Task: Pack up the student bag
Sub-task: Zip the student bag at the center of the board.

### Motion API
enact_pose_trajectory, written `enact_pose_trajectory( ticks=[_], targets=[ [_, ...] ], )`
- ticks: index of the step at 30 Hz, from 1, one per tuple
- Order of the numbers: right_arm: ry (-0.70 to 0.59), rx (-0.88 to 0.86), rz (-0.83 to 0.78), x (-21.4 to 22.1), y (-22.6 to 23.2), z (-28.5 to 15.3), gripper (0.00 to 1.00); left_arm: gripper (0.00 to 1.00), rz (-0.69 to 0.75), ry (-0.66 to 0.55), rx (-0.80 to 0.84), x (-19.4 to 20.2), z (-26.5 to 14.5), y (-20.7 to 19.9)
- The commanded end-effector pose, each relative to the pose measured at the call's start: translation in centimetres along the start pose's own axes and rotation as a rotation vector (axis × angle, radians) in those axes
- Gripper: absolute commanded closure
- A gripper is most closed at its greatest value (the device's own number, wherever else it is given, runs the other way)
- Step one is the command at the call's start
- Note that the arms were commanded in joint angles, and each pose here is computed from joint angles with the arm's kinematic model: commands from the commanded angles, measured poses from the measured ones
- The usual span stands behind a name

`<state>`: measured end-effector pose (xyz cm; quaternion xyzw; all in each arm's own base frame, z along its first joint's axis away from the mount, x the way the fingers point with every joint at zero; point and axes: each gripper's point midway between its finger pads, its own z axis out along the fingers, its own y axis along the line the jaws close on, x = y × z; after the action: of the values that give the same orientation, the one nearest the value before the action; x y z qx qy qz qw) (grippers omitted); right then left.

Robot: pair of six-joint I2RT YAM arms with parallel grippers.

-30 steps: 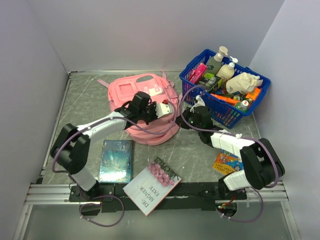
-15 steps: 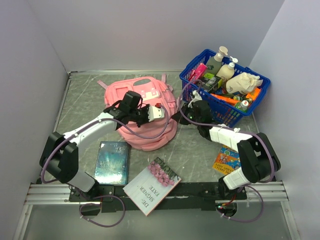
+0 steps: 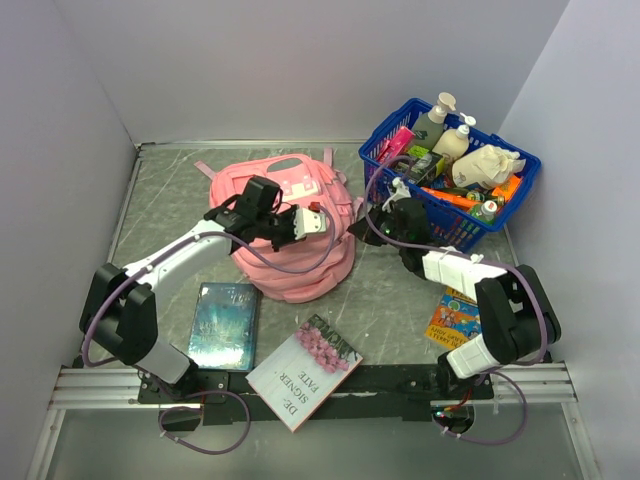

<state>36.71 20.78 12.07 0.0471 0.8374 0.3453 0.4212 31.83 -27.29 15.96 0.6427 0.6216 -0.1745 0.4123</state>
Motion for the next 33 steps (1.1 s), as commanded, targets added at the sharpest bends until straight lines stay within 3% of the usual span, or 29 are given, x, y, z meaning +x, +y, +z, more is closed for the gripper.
enact_pose_trajectory(
  ticks=[1,10,16,21,24,28,33],
  targets=[
    [-0.213,0.269,-0.026,-6.7,-6.6,0.4,1.0,0.99,-0.011,-0.056,0.143,-2.5,-2.3,-2.5],
    [-0.299,0.358,0.028,-10.3,-9.6,-0.4,1.0,0.99,-0.007,-0.072,0.191,-3.1,-2.7,-3.2],
    [-0.347,0.318,0.119,-11.5,-7.8,0.8,1.0,0.99,0.024,-0.08,0.252,-4.1,-2.5,-4.1],
    [-0.437,0.408,0.171,-13.7,-7.5,0.4,1.0,0.99,0.088,-0.094,0.291,-6.1,-2.3,-5.2],
    [-0.406,0.374,0.156,-14.1,-6.0,1.2,1.0,0.99,0.093,-0.098,0.283,-6.7,-2.2,-5.0],
    [-0.342,0.259,-0.006,-11.3,-2.8,0.5,0.76,0.99,0.126,-0.072,0.25,-5.9,-2.4,-4.0],
    [-0.276,0.061,-0.192,-6.1,-0.7,-1.4,0.63,0.99,0.176,-0.034,0.07,-3.6,-3.0,1.6]
  ],
)
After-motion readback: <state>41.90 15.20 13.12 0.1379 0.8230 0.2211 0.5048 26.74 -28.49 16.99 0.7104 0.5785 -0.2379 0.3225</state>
